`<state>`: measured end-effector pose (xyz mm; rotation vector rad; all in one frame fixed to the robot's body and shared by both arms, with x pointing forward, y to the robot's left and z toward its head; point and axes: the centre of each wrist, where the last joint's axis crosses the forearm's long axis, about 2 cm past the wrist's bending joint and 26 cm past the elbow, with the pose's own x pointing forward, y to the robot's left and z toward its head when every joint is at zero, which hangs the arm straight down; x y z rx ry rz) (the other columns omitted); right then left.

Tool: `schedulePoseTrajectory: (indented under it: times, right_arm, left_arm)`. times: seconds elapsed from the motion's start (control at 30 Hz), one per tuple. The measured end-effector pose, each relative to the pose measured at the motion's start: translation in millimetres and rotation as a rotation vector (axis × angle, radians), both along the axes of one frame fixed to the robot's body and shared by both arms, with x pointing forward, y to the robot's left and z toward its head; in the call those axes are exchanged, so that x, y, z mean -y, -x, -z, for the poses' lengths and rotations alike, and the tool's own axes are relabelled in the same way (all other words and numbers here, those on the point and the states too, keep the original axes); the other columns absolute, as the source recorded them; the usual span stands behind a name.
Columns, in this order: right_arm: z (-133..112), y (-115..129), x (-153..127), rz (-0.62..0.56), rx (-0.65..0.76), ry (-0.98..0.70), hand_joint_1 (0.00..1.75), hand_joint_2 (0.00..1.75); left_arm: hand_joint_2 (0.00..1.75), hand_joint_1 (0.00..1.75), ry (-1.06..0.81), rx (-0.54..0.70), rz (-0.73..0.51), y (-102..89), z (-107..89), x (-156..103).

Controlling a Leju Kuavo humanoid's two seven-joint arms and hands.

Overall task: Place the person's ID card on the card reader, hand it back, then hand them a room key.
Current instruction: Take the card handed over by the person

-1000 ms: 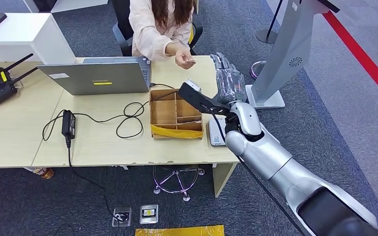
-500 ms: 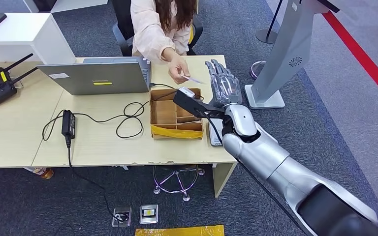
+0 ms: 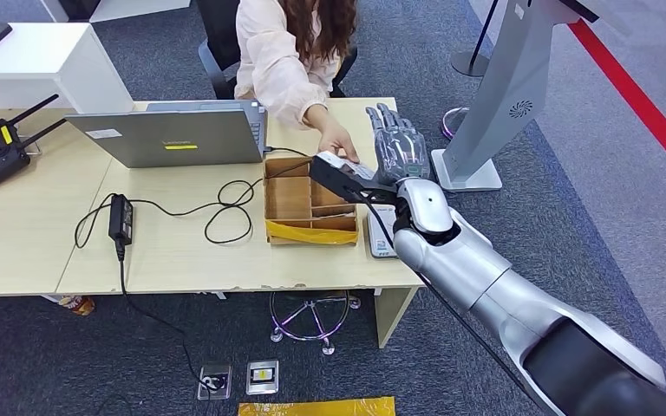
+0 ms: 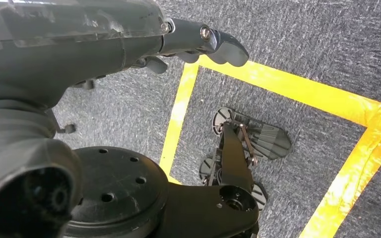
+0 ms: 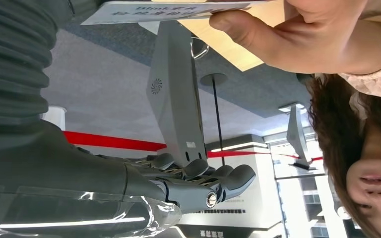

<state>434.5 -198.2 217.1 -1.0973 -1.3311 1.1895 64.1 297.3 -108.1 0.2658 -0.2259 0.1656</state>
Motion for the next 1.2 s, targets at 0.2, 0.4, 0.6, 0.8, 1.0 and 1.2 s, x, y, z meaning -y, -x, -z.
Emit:
schedulePoseTrajectory:
  times: [0.2, 0.4, 0.6, 0.8, 1.0, 1.2]
  right_arm:
    - [0.1, 0.2, -1.0, -0.003, -0.004, 0.012, 0.00, 1.75]
    - [1.3, 0.5, -0.7, 0.005, -0.016, 0.032, 1.75, 1.75]
    - [4.2, 1.5, -0.4, 0.008, -0.040, 0.052, 1.75, 1.75]
    - [4.8, 1.5, -0.2, -0.004, -0.059, 0.073, 1.75, 1.75]
    - [4.5, 1.2, 0.0, -0.011, -0.063, 0.077, 1.75, 1.75]
    - [5.2, 1.1, 0.6, -0.016, -0.074, 0.085, 1.75, 1.75]
  left_arm:
    - [0.00, 0.00, 0.000, -0.002, 0.001, 0.2, 0.0, 0.1]
    - [0.00, 0.00, 0.001, -0.002, 0.008, 0.2, 0.0, 0.9]
    - [0.00, 0.00, 0.004, -0.002, 0.009, 0.2, 0.0, 2.4]
    - [0.00, 0.00, 0.005, -0.003, 0.006, 0.2, 0.1, 3.2]
    - [0.00, 0.00, 0.007, -0.003, 0.004, 0.3, 0.1, 4.2]
    - [0.00, 0.00, 0.008, -0.004, 0.003, 0.4, 0.1, 4.9]
